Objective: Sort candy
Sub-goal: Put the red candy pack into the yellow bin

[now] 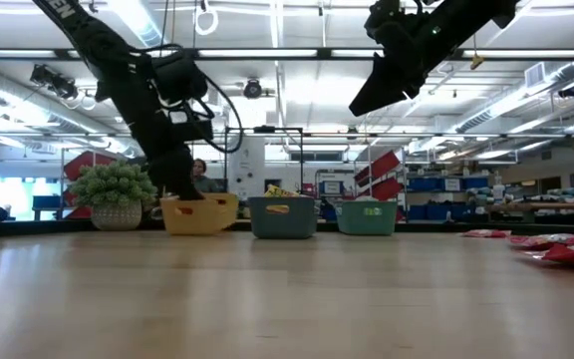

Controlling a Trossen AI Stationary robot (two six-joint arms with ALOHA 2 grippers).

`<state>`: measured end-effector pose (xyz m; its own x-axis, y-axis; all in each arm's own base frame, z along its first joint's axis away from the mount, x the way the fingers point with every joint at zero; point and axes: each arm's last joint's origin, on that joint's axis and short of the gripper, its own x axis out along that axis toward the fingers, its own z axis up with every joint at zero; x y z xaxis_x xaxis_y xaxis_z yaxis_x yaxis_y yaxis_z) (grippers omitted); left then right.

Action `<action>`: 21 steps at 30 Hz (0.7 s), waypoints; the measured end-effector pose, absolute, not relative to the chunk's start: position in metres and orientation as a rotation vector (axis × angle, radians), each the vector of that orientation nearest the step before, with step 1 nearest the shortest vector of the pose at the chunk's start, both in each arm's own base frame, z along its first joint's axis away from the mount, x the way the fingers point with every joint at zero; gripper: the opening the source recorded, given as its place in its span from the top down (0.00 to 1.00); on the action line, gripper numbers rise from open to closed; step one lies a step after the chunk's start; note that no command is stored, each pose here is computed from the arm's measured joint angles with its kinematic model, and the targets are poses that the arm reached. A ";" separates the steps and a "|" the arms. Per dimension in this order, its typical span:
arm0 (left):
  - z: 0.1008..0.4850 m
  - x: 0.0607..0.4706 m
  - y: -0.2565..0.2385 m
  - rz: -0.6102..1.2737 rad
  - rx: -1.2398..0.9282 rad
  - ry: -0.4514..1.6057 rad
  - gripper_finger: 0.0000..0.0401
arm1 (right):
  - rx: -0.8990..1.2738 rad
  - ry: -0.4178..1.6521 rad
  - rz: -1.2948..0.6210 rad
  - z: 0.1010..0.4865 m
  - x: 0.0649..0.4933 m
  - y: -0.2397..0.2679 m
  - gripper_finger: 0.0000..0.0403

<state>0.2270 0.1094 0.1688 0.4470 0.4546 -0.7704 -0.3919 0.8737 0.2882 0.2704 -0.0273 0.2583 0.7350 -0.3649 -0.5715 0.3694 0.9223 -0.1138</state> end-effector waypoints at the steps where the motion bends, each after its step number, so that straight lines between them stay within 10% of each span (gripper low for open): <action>1: 0.169 0.230 0.104 0.505 0.072 0.960 1.00 | 0.007 0.628 -0.403 0.258 0.270 -0.027 0.70; 21: 0.197 0.260 0.085 0.439 0.087 0.746 0.83 | 0.039 0.684 -0.267 0.217 0.305 -0.026 0.82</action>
